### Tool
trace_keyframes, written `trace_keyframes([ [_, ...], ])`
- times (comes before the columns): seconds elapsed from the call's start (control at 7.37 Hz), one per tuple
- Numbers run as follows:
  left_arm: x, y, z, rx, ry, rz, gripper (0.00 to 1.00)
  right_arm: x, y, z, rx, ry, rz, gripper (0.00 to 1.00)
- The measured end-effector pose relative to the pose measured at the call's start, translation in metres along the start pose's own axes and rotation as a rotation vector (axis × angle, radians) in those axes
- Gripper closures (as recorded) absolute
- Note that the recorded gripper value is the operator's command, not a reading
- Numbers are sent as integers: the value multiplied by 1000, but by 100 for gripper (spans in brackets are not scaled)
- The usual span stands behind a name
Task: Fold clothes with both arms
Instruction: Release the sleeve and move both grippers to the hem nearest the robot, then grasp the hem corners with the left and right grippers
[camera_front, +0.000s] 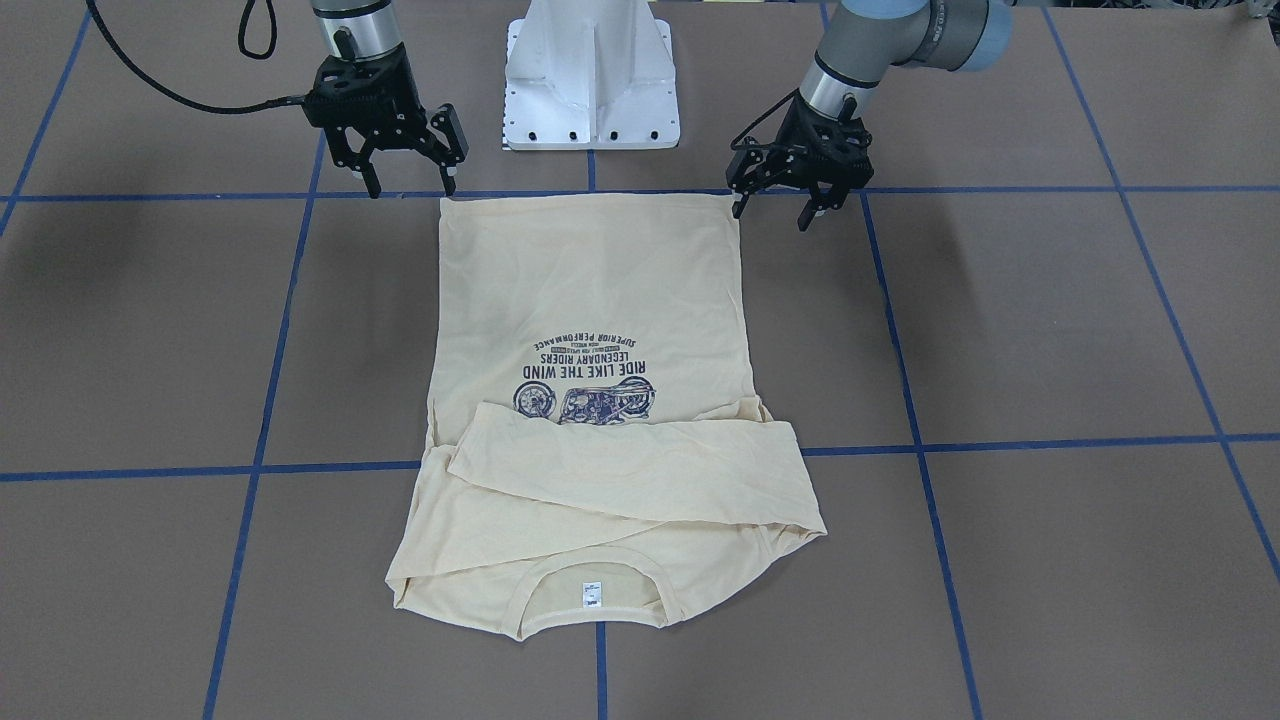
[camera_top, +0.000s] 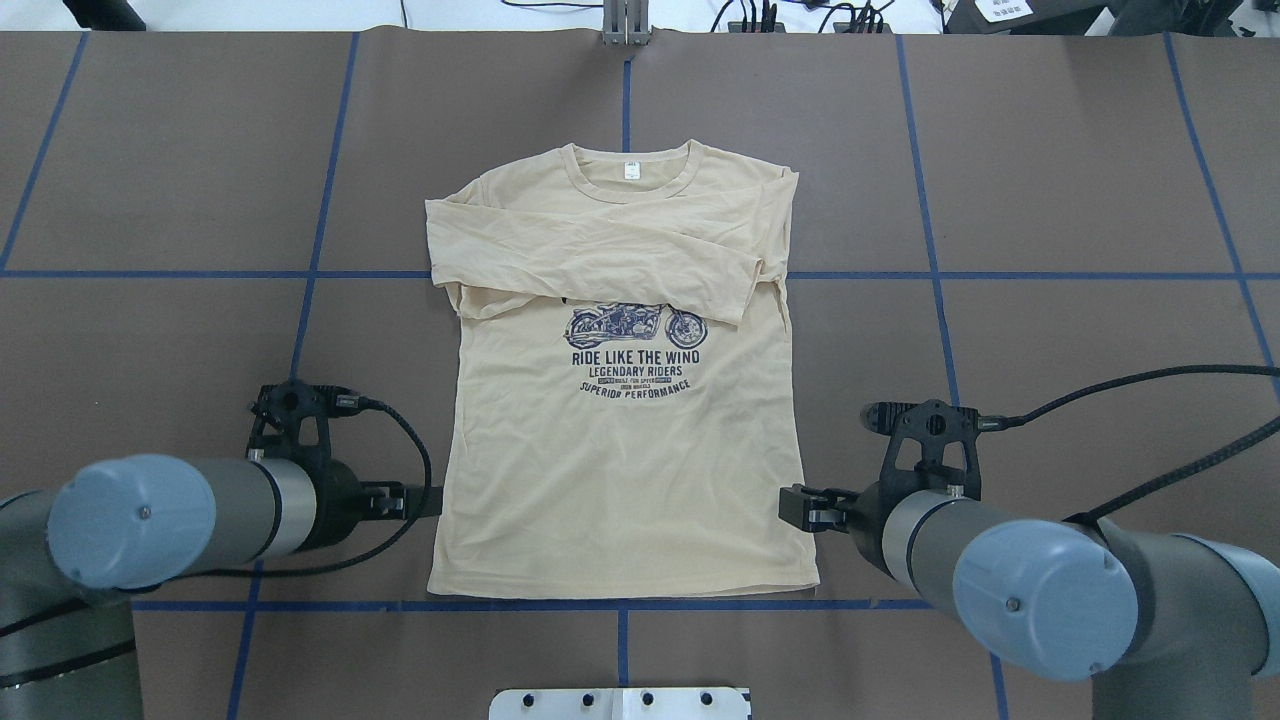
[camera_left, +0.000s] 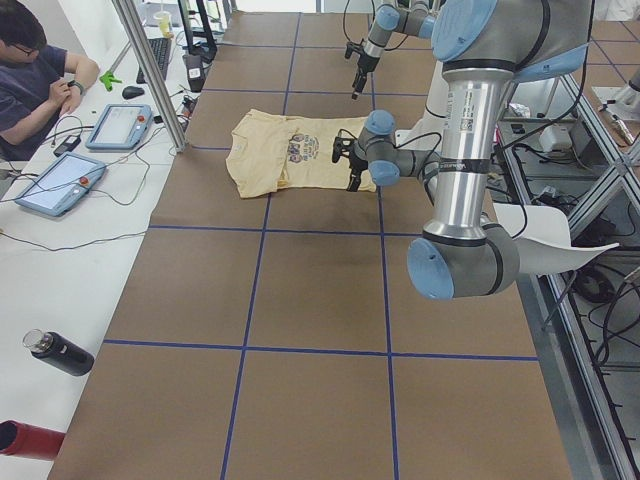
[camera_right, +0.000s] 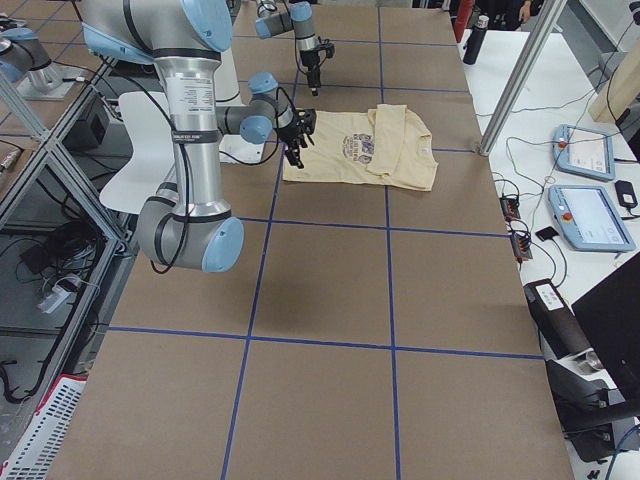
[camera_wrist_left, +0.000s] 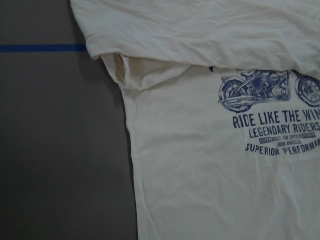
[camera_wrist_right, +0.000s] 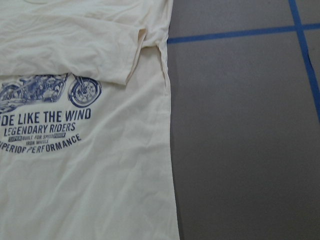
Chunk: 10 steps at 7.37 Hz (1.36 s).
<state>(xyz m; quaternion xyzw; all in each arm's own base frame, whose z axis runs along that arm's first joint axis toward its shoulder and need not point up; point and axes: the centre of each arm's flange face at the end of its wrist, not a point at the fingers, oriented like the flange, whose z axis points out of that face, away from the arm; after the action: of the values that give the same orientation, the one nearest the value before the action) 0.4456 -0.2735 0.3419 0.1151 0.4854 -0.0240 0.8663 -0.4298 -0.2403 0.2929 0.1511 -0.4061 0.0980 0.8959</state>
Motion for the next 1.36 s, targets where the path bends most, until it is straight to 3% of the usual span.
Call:
trace_keyframes([
  [0.14, -1, 23, 8, -24, -20, -22, 29, 0, 9, 1, 5, 3, -5, 0],
  [0.27, 7, 39, 16, -49, -50, -46, 42, -1, 13, 2, 8, 4, -8, 0],
  [0.54, 27, 56, 26, -83, -86, -71, 51, -1, 15, 3, 9, 5, -11, 0],
  [0.95, 39, 69, 36, -108, -95, -74, 52, -2, 16, 3, 9, 4, -12, 0],
  [1.36, 44, 71, 41, -113, -93, -72, 75, -3, 17, 4, 9, 4, -13, 0],
])
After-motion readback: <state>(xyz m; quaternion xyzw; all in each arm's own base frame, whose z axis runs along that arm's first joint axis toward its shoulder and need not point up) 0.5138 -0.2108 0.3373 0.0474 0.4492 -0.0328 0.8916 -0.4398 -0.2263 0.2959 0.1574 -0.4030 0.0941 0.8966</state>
